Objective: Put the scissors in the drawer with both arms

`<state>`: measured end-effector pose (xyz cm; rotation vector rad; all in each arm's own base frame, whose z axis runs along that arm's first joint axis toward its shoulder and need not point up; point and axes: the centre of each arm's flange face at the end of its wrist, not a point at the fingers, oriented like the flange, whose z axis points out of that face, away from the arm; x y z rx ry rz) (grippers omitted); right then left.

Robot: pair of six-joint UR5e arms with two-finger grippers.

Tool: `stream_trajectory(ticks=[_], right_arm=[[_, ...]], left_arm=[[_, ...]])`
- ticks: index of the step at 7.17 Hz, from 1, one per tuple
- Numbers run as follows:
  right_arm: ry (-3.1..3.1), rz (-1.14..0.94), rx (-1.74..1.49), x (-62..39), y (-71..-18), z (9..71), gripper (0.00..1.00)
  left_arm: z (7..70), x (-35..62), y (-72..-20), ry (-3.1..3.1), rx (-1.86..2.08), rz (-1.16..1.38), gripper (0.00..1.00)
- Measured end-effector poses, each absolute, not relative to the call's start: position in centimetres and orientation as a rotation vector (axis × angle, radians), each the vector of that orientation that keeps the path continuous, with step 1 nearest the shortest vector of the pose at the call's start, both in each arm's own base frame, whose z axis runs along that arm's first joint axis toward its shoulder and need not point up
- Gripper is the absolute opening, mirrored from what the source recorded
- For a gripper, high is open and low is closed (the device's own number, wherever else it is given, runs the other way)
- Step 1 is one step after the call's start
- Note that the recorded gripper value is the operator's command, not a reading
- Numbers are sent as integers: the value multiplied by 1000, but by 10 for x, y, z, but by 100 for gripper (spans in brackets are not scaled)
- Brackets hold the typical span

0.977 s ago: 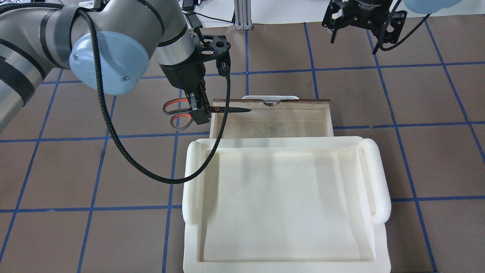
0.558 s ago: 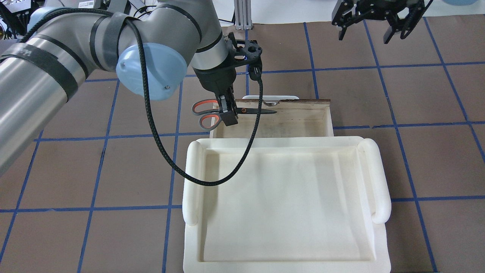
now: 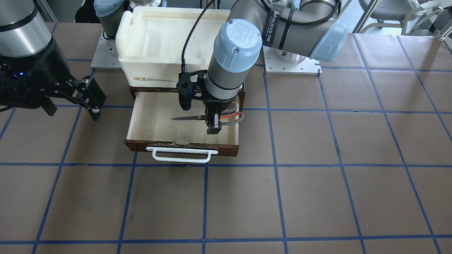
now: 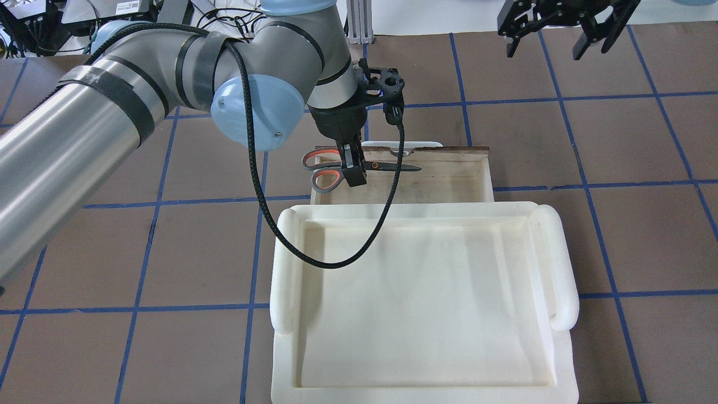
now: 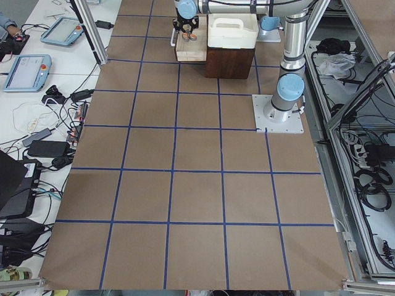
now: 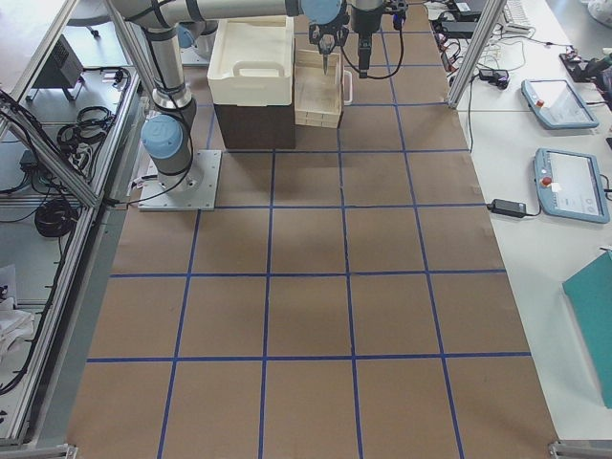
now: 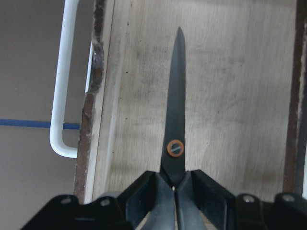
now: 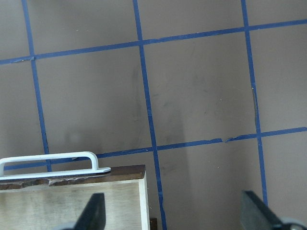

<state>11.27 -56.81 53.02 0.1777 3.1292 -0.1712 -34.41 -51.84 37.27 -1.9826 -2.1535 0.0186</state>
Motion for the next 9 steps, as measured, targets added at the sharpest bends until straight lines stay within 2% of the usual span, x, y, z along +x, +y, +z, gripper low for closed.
stream_trajectory(ticks=[9], right_arm=[[3150, -143, 16, 113, -540, 531, 100]], left_arm=[[339, -372, -497, -2099, -2015, -65, 0]])
